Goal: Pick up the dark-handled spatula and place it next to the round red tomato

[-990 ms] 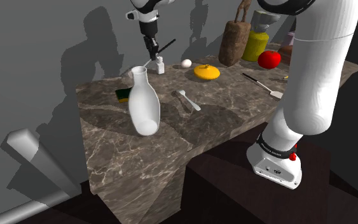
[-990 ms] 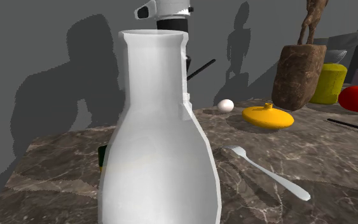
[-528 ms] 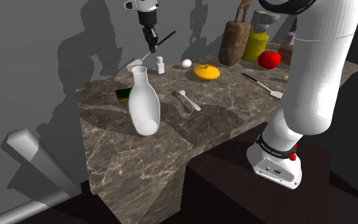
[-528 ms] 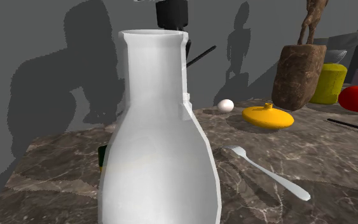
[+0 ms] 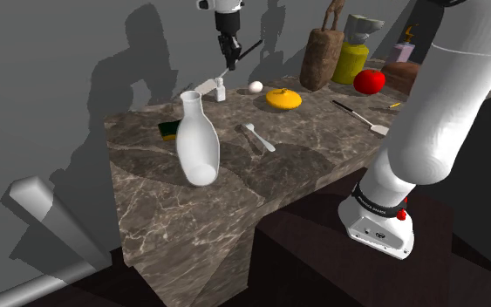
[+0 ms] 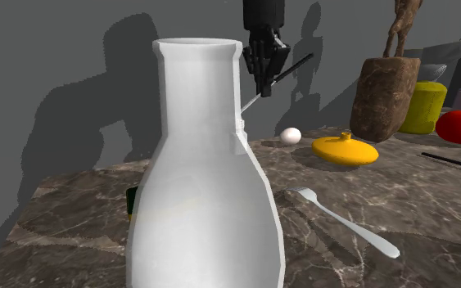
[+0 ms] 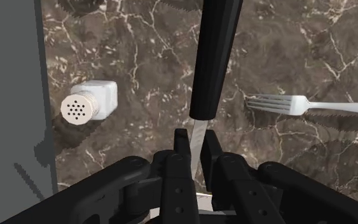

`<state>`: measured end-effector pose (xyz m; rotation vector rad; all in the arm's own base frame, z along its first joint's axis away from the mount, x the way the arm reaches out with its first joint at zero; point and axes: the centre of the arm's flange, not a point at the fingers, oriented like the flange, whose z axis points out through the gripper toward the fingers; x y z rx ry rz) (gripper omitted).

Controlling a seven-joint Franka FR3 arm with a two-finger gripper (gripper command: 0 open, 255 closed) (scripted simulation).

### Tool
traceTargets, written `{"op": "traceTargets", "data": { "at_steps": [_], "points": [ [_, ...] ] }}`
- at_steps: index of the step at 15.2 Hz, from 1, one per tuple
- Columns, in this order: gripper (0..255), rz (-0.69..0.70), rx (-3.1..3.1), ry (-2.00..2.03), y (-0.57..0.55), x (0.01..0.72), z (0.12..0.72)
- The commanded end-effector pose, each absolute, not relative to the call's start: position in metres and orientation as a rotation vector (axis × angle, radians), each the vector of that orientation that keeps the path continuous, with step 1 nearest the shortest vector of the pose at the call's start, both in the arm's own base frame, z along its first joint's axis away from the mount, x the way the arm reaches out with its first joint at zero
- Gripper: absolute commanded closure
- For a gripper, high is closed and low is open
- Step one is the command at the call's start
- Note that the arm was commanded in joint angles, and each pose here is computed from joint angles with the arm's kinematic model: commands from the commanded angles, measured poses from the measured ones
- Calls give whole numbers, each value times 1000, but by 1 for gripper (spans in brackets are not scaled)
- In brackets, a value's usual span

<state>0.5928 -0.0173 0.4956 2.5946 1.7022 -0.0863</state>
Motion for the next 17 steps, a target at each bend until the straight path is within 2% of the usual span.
{"op": "traceTargets", "data": {
  "at_steps": [1,17],
  "points": [
    [255,-86,2594,1703,-34,569,496],
    [255,-86,2594,1703,-168,406,496]
  ]
}}
